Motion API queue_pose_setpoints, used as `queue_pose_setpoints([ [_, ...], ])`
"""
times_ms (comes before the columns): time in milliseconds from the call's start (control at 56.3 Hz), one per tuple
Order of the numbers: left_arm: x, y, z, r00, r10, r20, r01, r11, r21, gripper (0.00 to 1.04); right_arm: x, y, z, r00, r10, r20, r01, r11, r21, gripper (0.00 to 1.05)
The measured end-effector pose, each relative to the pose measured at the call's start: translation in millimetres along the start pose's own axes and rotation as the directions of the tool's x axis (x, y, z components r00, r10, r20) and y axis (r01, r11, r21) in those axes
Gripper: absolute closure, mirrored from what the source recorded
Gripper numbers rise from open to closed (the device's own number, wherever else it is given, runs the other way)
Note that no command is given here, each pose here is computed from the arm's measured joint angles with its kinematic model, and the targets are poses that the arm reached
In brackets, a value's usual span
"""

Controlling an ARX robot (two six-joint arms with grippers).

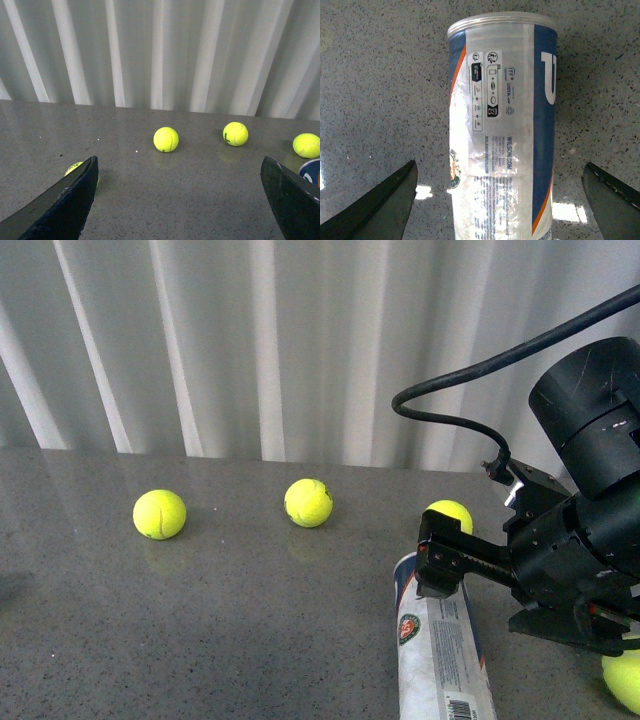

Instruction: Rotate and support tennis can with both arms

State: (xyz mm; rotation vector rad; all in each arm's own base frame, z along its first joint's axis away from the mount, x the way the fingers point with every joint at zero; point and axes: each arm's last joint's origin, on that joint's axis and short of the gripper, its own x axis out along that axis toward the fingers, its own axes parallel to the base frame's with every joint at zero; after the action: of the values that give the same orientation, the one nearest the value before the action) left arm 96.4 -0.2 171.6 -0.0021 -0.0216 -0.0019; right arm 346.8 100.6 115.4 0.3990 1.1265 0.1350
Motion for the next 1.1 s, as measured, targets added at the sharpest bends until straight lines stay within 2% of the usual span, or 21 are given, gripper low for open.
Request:
queue_pose_setpoints([
  [569, 0, 0, 0, 1.000, 0.000, 0.000, 0.000, 1.000, 0.000, 0.07, 36, -4, -3, 0.999, -0.025, -0.021, 0.025, 1.000, -0.011, 0.07],
  [853, 0, 0, 0, 1.000, 0.000, 0.000, 0.000, 1.000, 0.000, 0.07, 48, -4, -8, 1.000, -0.005, -0.009, 0.005, 0.999, -0.040, 0.07],
  [1048, 0, 0, 0, 1.000, 0.000, 0.000, 0.000, 1.000, 0.000, 0.07, 49, -5, -9, 1.000, 0.001, -0.009, -0.001, 0.999, -0.041, 0.46],
  [1102, 0, 0, 0, 1.000, 0.000, 0.000, 0.000, 1.000, 0.000, 0.07, 49, -6, -10, 1.000, 0.002, -0.008, -0.002, 0.999, -0.041, 0.51],
])
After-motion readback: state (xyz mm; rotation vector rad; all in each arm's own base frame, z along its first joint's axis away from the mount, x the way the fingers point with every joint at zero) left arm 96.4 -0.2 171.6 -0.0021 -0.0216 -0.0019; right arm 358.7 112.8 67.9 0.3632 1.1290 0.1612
